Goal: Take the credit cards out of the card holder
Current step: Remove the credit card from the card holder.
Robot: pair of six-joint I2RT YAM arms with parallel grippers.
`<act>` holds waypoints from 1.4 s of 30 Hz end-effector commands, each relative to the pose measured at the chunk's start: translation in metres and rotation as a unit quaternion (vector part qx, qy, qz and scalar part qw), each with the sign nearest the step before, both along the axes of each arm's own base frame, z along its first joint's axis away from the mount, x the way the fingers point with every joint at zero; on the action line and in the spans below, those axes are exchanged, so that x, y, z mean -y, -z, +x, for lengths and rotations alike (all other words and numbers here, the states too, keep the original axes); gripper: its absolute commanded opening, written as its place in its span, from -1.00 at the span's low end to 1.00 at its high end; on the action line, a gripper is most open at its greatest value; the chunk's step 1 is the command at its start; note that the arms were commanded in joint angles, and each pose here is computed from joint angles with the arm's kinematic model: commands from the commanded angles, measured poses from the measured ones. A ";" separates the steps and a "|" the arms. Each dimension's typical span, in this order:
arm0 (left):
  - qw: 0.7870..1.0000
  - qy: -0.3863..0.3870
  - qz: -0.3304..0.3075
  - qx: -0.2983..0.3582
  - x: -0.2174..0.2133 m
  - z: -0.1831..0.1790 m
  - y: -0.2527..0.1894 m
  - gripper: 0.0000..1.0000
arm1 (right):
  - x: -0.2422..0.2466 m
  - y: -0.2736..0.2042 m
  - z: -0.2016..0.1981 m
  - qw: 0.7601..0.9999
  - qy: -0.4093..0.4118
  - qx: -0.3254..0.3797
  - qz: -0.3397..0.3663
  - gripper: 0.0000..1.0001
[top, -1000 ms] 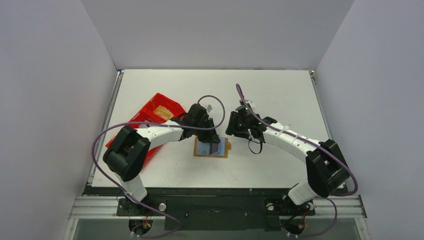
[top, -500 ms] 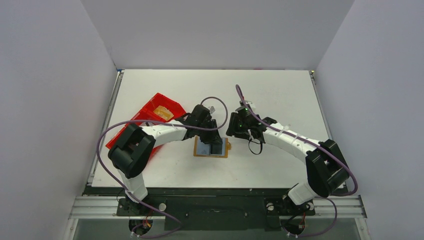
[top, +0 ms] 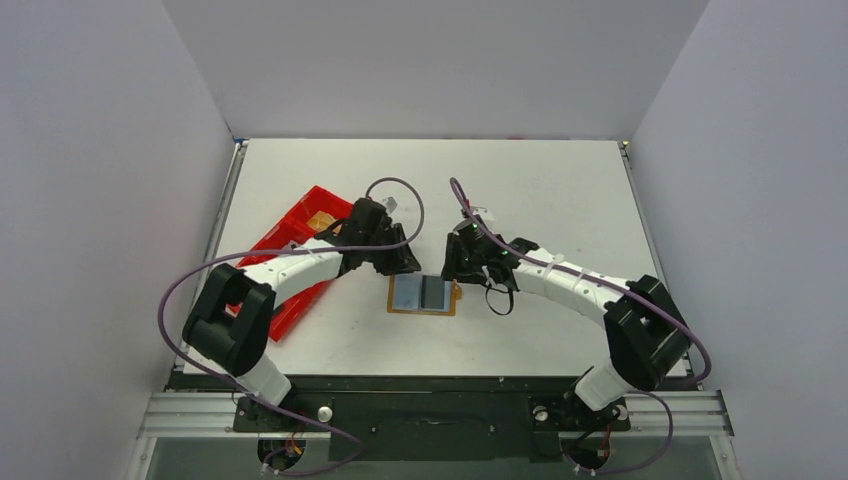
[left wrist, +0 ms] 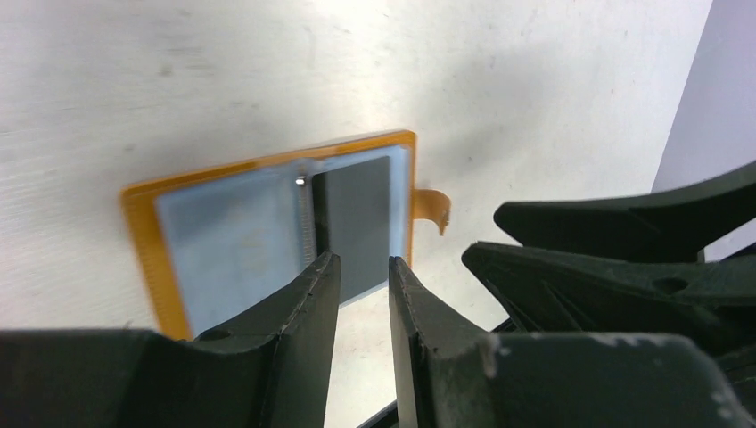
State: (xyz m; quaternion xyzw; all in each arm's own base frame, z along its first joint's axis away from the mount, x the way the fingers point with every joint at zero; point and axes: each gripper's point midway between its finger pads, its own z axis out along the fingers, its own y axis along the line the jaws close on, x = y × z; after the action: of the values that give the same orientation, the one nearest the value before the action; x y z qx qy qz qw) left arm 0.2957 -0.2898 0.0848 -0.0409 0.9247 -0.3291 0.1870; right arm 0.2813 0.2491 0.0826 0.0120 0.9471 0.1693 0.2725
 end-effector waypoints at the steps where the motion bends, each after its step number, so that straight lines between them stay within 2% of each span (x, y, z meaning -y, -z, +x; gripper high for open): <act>1: 1.000 -0.019 0.005 0.011 -0.026 0.002 -0.005 -0.51 | -0.024 -0.014 0.005 1.000 -0.015 0.024 0.003 -0.18; 12: 1.000 -0.026 0.002 0.009 -0.036 -0.001 -0.004 -0.51 | -0.054 0.007 -0.007 0.999 -0.051 -0.006 -0.003 -0.29; 34: 1.000 -0.005 -0.002 -0.002 -0.020 -0.001 0.005 -0.51 | -0.013 0.053 -0.002 0.998 -0.017 -0.042 -0.040 -0.41; 42: 1.000 0.001 -0.005 -0.008 -0.012 -0.002 0.011 -0.51 | -0.009 0.062 -0.004 0.998 -0.014 -0.050 -0.047 -0.71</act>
State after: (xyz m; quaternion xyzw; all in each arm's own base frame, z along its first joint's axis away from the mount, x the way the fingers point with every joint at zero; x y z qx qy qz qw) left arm 0.2810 -0.2638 0.0594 -0.0600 0.9358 -0.3098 0.1570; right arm 0.2739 0.2615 0.0274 -0.0086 0.9668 0.1328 0.2183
